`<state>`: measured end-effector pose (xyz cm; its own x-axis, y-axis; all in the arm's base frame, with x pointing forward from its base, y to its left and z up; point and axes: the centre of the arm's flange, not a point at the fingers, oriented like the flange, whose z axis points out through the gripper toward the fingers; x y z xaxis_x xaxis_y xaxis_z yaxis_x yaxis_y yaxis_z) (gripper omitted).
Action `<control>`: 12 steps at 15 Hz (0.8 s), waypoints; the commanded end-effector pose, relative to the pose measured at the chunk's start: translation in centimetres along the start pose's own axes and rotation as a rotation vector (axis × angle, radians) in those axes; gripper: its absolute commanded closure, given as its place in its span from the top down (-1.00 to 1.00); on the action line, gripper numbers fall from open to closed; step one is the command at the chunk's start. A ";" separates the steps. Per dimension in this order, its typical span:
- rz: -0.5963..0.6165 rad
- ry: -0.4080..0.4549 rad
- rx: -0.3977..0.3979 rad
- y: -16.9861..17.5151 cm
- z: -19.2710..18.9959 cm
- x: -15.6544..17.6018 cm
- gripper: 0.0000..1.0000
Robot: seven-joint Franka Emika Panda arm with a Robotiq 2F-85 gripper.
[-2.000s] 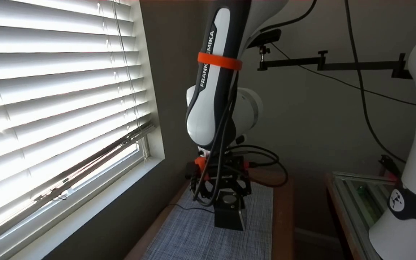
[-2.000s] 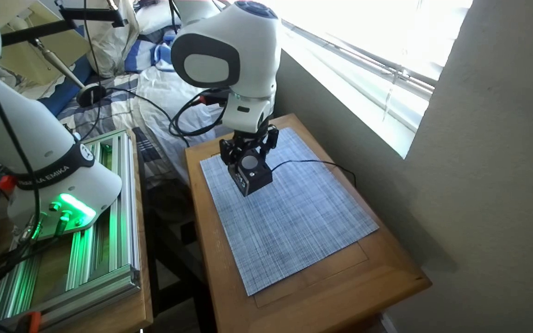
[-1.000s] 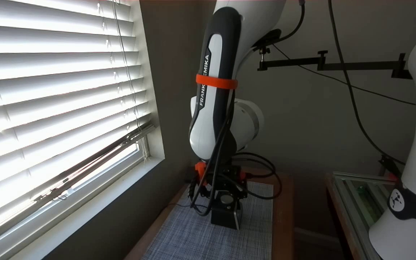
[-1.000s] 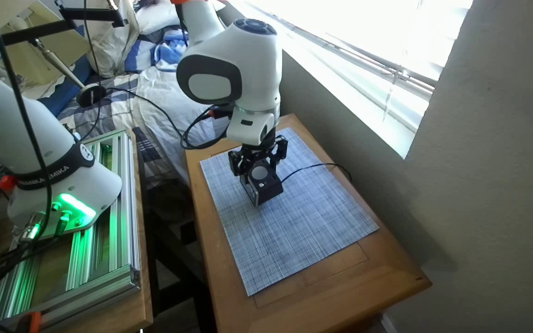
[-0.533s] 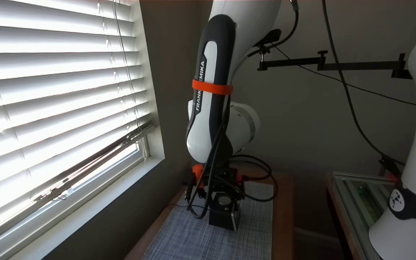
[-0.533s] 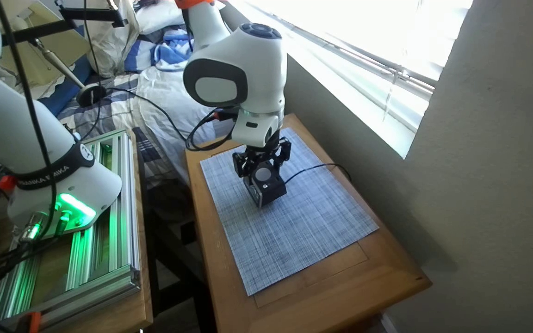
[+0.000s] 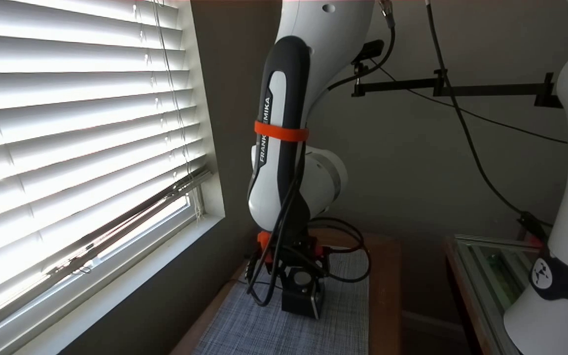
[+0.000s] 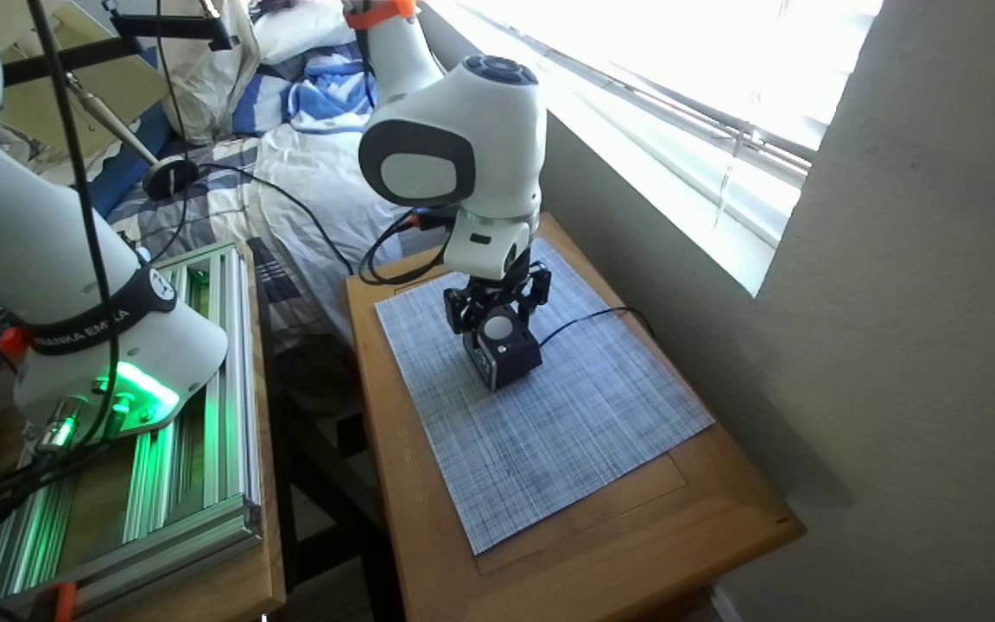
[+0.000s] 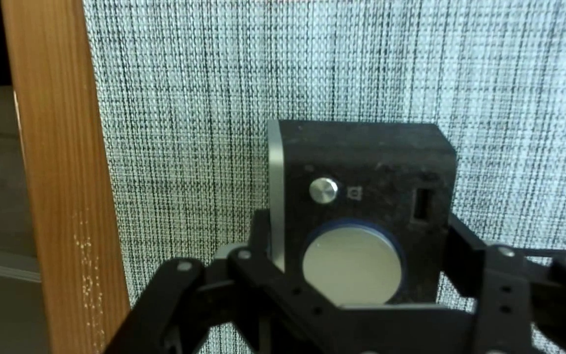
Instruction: Put the alarm clock in the middle of the placemat.
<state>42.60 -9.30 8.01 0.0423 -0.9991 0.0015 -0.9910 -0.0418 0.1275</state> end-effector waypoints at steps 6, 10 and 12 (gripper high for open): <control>0.030 -0.003 0.023 -0.5 -0.2 -0.4 1.00; 0.019 0.004 0.033 0.1 -2.2 -0.7 1.00; 0.014 0.007 0.047 0.4 -3.8 -0.8 1.00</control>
<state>43.30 -9.06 8.88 0.0443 -0.9990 0.0039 -0.9935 -0.0437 0.1055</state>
